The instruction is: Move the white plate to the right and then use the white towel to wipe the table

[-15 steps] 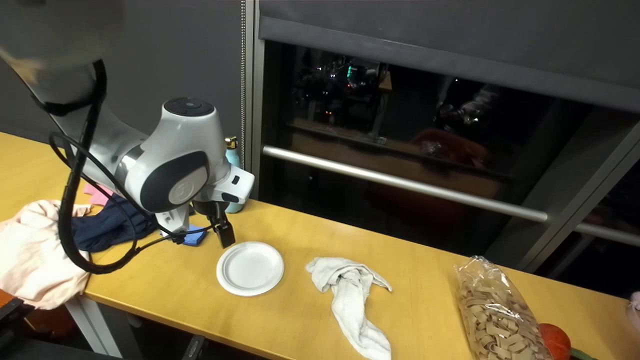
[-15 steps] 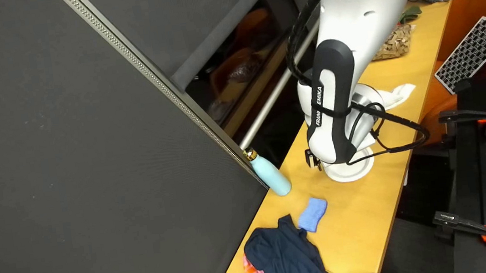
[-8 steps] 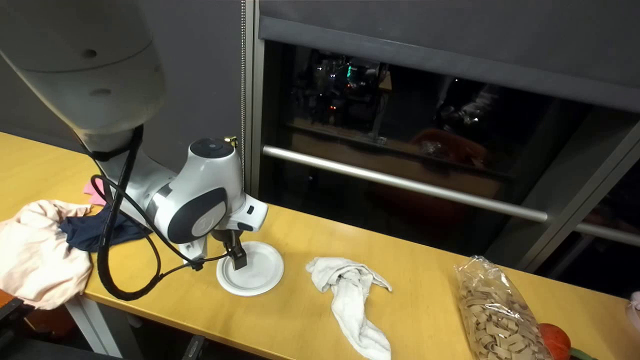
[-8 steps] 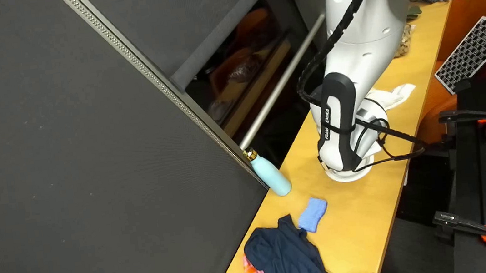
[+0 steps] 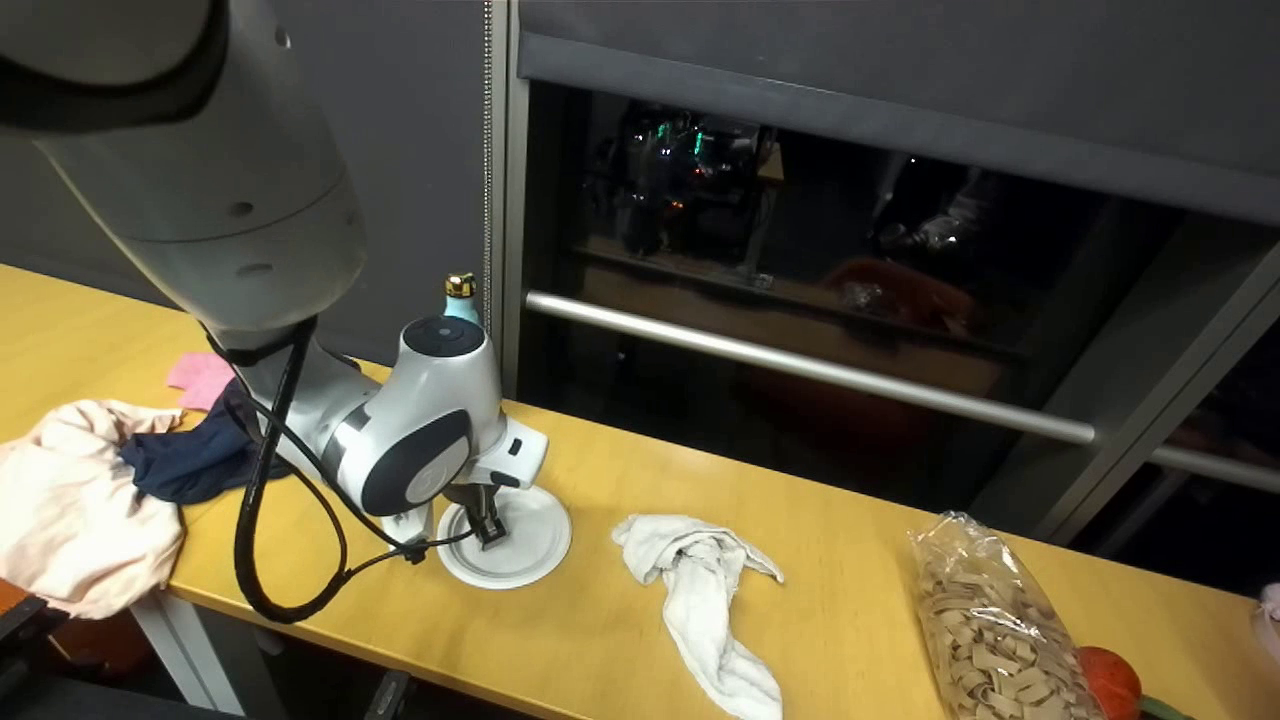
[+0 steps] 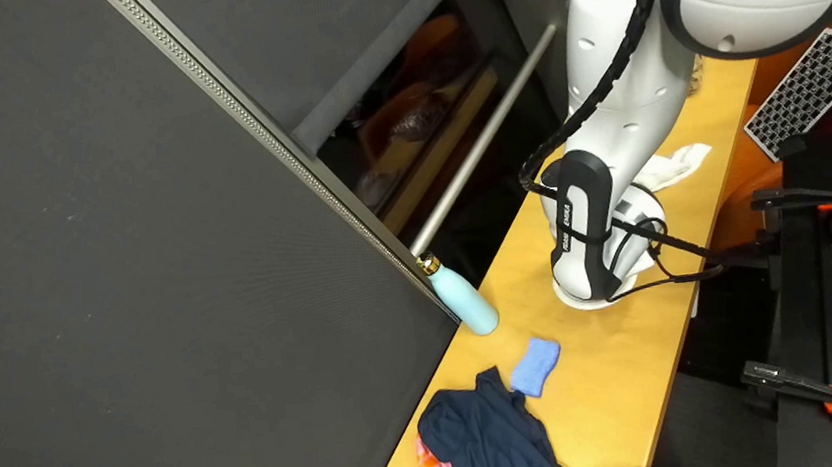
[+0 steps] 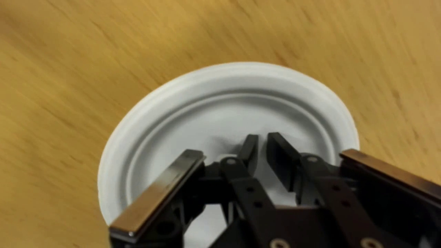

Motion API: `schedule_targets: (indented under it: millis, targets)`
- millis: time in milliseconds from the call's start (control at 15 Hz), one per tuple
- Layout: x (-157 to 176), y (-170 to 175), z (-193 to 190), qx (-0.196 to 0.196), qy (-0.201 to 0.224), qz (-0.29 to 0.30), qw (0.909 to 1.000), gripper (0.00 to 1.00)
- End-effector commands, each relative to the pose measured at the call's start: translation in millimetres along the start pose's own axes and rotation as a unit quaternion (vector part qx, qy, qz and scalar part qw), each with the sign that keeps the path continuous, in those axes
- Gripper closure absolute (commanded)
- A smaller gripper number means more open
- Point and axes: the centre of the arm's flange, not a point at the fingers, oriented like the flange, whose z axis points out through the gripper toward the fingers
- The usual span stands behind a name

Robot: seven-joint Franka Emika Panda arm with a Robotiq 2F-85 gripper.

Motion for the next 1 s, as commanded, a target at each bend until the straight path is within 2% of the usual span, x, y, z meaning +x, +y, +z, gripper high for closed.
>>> schedule_targets:
  millis: [0,400,933]
  targets:
    - [8,-1,35,0.009,0.008,0.011,0.9999,1.0]
    - [42,12,45,0.019,0.022,0.034,0.999,0.98]
    - [110,18,51,0.03,0.063,0.049,0.9964,0.98]
